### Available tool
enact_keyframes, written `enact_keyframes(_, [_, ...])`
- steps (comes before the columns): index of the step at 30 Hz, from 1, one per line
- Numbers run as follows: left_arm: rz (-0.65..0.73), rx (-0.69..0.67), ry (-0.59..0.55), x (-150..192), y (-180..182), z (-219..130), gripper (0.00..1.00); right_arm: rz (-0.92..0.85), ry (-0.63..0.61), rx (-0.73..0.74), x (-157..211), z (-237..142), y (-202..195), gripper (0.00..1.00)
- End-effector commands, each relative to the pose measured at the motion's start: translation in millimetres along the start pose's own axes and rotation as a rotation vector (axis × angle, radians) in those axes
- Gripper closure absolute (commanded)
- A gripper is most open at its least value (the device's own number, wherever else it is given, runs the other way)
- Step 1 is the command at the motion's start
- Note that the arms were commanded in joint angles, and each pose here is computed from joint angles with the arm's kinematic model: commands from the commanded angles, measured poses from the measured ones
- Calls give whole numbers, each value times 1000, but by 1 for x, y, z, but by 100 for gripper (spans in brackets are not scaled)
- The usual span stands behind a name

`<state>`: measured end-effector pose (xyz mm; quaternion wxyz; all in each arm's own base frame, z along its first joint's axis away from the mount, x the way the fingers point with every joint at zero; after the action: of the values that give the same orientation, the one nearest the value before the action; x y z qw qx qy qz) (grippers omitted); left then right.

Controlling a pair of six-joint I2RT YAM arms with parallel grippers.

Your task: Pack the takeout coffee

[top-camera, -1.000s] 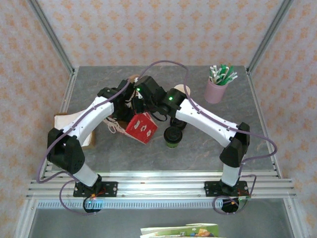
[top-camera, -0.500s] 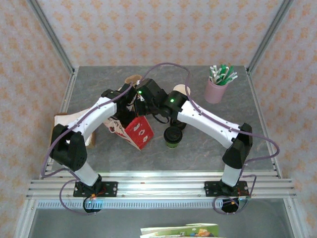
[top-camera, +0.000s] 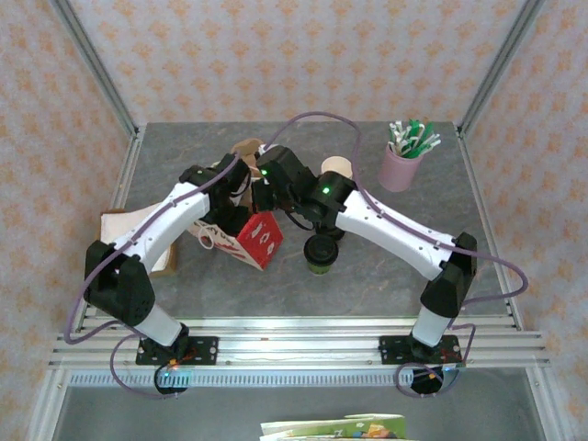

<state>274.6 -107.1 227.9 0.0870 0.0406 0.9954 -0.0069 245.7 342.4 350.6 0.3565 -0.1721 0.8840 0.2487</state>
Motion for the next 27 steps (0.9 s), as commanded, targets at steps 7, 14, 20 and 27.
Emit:
enact_keyframes(7, [10, -61, 120, 18, 7, 20, 100, 22, -125, -22, -17, -17, 5, 100])
enact_keyframes(14, [13, -65, 137, 13, 5, 31, 96, 18, -124, -17, -15, -15, 4, 100])
enact_keyframes(20, [15, -68, 158, 15, 5, 39, 92, 16, -130, -14, -16, -15, 4, 100])
enact_keyframes(27, [10, -62, 193, 25, 6, 54, 85, 6, -131, -13, -16, -15, 4, 100])
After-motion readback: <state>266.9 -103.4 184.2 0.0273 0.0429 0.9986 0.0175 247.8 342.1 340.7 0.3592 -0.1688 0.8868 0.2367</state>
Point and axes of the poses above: each hand's point on the last joint's axis, 136 mm out from that joint toward the fingers, its own z axis out along the fingers, its own y axis along the line the jaws close on, x = y × z, the point moved 9 cm from there along -z, back along the fingers, and after that the axes turned 1 degree about -z, right-handed, at the moved point
